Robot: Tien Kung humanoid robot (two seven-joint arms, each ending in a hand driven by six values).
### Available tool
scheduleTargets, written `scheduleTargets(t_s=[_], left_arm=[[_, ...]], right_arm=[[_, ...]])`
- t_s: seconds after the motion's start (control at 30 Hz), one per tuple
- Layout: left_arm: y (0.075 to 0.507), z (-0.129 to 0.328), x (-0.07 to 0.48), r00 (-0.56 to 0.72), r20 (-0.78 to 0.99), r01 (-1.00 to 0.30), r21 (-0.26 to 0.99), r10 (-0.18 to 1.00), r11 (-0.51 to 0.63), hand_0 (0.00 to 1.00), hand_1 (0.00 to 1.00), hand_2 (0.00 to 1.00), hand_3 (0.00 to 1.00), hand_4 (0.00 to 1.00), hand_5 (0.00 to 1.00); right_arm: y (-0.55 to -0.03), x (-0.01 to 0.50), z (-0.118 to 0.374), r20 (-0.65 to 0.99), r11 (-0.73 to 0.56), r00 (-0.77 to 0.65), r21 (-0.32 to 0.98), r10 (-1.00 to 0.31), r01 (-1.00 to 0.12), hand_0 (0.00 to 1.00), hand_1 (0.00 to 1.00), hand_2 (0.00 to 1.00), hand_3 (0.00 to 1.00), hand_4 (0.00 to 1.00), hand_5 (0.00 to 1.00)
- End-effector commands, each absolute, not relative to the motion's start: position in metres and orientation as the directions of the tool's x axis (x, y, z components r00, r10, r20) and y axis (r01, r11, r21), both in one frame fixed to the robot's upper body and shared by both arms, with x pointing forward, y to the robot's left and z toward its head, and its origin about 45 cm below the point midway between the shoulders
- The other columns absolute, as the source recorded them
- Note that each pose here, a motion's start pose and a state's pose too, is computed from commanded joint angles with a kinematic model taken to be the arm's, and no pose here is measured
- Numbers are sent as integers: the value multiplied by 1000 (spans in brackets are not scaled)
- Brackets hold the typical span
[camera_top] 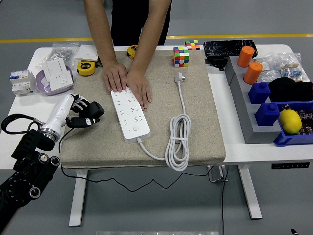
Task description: Pick up the plug,place it near the board,insert it into the board,press the button
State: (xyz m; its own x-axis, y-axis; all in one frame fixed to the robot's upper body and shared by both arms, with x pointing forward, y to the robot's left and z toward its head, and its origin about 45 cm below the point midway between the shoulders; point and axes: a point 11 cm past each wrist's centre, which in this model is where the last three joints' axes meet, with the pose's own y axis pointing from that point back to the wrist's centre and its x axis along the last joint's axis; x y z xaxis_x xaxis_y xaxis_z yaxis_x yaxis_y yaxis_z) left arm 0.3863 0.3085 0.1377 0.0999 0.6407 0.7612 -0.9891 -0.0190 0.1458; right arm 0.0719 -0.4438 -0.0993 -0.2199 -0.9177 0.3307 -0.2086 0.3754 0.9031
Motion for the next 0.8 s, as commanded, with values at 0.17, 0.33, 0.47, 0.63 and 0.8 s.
scheduleTargets(t_s=[0.17, 0.33, 0.47, 0.63, 0.8], left_arm=[[301, 150, 390, 96, 762, -993, 118, 640, 9, 452, 438, 346, 378, 682, 122], [286, 165, 397, 106, 768, -994, 86, 631, 63, 450, 437, 345, 379, 682, 118], [273, 176, 402, 134, 791, -989, 71, 597, 128, 454, 437, 345, 378, 682, 118], [259, 180, 406, 174, 825, -977, 76, 538, 199, 454, 437, 345, 378, 682, 118], [248, 174, 408, 217, 850, -963, 105, 480, 249, 456, 441, 346, 381, 674, 116]], right_arm=[[-444, 72, -99, 330, 375, -221, 903, -918, -210, 838, 770, 752, 774, 998, 961], [-444, 73, -99, 330, 375, -220, 903, -918, -210, 838, 770, 752, 774, 998, 959], [-444, 73, -99, 331, 376, -220, 902, -918, -211, 837, 769, 751, 774, 998, 960], [-445, 75, -98, 333, 378, -220, 901, -917, -213, 837, 769, 751, 774, 998, 960], [-445, 74, -98, 334, 378, -218, 902, -917, -210, 837, 770, 751, 774, 998, 960]])
